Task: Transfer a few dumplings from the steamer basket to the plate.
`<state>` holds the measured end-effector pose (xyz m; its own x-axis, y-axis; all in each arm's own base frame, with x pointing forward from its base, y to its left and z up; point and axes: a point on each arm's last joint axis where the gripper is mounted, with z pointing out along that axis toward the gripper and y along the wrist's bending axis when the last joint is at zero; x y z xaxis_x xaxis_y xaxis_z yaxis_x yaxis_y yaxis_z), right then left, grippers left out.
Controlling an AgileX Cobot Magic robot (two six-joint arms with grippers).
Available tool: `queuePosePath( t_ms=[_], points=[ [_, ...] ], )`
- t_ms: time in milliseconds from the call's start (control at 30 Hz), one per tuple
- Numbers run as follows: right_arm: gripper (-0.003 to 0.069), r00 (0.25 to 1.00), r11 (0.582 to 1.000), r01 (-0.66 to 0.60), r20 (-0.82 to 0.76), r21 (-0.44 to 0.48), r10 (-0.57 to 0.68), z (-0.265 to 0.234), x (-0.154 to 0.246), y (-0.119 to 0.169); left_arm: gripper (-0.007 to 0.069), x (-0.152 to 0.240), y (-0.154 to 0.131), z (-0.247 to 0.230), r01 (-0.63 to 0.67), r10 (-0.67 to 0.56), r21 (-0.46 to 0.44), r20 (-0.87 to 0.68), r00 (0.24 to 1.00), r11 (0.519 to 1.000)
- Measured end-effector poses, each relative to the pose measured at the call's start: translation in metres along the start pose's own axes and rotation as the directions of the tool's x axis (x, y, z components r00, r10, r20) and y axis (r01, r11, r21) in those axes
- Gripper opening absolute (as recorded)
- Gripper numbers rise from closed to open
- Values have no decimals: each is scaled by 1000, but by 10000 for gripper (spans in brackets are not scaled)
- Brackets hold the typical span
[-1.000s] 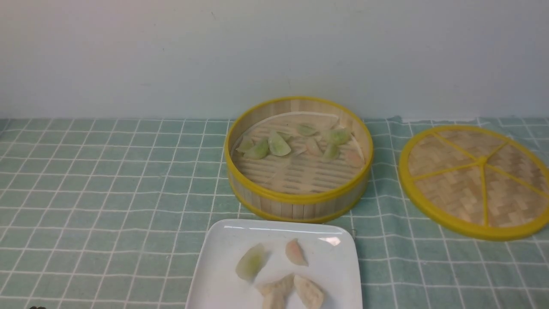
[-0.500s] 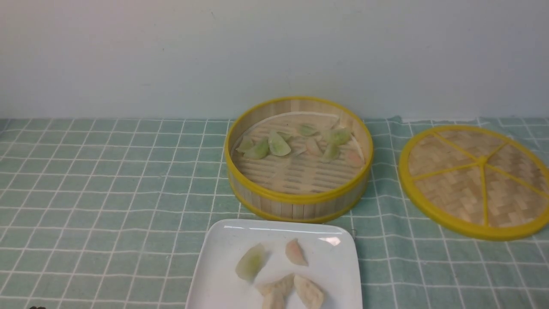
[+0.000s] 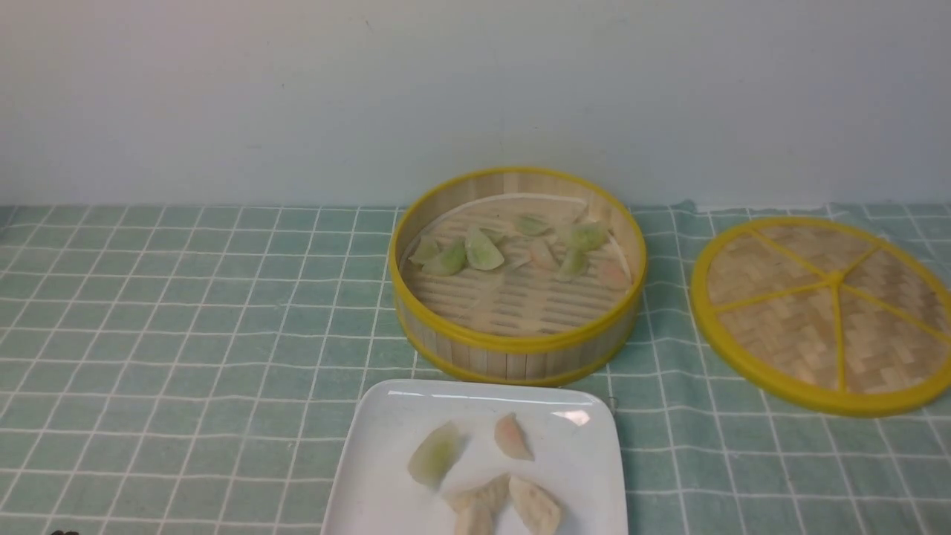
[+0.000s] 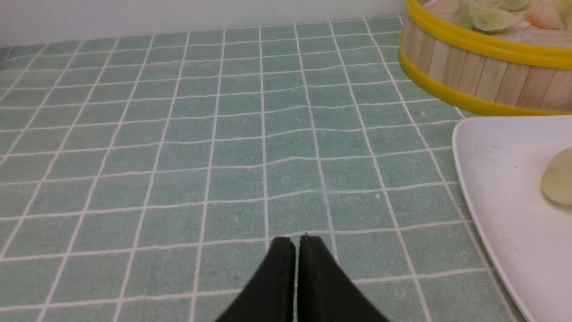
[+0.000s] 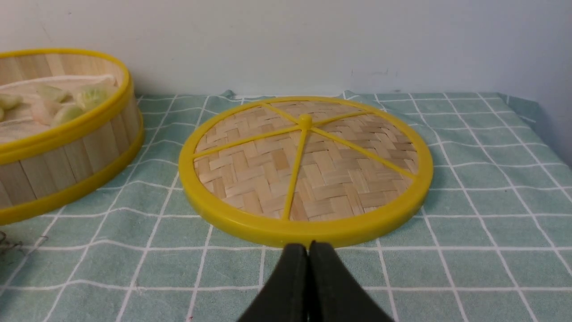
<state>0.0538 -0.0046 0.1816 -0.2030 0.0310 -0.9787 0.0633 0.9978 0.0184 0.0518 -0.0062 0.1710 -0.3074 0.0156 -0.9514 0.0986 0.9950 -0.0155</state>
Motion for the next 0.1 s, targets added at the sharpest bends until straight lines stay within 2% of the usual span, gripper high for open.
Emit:
queuePosePath(
  t_ms=[100],
  points=[
    [-15, 1000, 1000, 0, 0, 0, 0, 0, 0, 0, -6, 0, 0, 0, 0, 0, 0, 0, 1000, 1000]
  ],
)
